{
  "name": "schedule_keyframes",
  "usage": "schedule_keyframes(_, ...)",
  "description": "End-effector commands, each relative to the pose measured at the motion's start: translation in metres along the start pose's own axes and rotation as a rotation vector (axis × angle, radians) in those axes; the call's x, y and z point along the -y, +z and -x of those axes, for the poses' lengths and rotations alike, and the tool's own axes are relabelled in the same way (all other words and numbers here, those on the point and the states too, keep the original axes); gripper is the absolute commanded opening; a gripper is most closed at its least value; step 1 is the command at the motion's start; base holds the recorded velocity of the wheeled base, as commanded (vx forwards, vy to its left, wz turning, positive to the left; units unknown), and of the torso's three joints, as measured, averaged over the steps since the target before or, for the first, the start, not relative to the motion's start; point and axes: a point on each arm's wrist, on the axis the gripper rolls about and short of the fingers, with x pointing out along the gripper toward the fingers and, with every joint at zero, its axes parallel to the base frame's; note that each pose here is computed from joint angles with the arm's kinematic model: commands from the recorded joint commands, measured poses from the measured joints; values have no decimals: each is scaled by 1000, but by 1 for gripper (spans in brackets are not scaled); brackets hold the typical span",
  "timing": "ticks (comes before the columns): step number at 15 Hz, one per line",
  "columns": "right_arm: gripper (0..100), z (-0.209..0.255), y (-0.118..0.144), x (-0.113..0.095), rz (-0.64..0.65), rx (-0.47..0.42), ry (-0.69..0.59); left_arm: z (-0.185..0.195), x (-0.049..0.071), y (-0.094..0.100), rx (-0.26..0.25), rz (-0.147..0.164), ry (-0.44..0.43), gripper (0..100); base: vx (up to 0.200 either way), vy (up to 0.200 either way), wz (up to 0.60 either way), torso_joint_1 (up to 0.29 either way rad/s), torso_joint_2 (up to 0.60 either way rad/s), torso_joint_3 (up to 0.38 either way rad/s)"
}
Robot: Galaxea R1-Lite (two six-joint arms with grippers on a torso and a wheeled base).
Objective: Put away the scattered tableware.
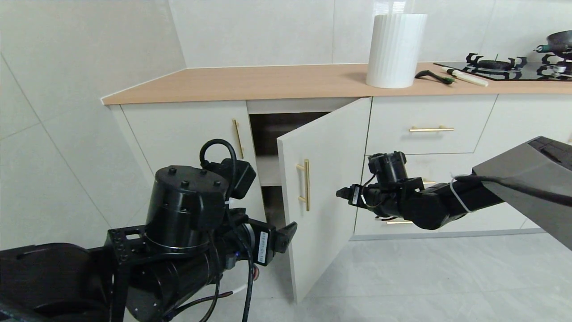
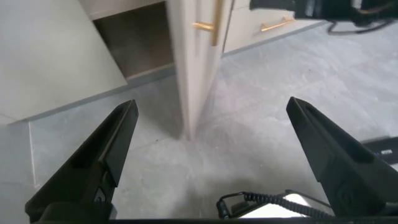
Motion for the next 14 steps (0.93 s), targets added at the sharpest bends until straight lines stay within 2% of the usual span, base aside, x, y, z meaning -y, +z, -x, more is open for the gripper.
schedule_keyframes(1,100,-6,-2,-1,-1,2,5,1,0,0,3,-2,4,100,0,0,0,0,0,0)
schedule_keyframes(5,100,-20,-4,-10,-72,12,18,1,-1,0,6,-16,26,100,0,0,0,0,0,0)
schedule_keyframes(11,100,-28,-13,-13,-70,6,27,8,-3,5,33,-7,26,100,200,0,0,5,3,2)
schedule_keyframes(14,100,-36,-13,-14,-97,42,49,13,-4,8,51,0,24,100,0,0,0,0,0,0)
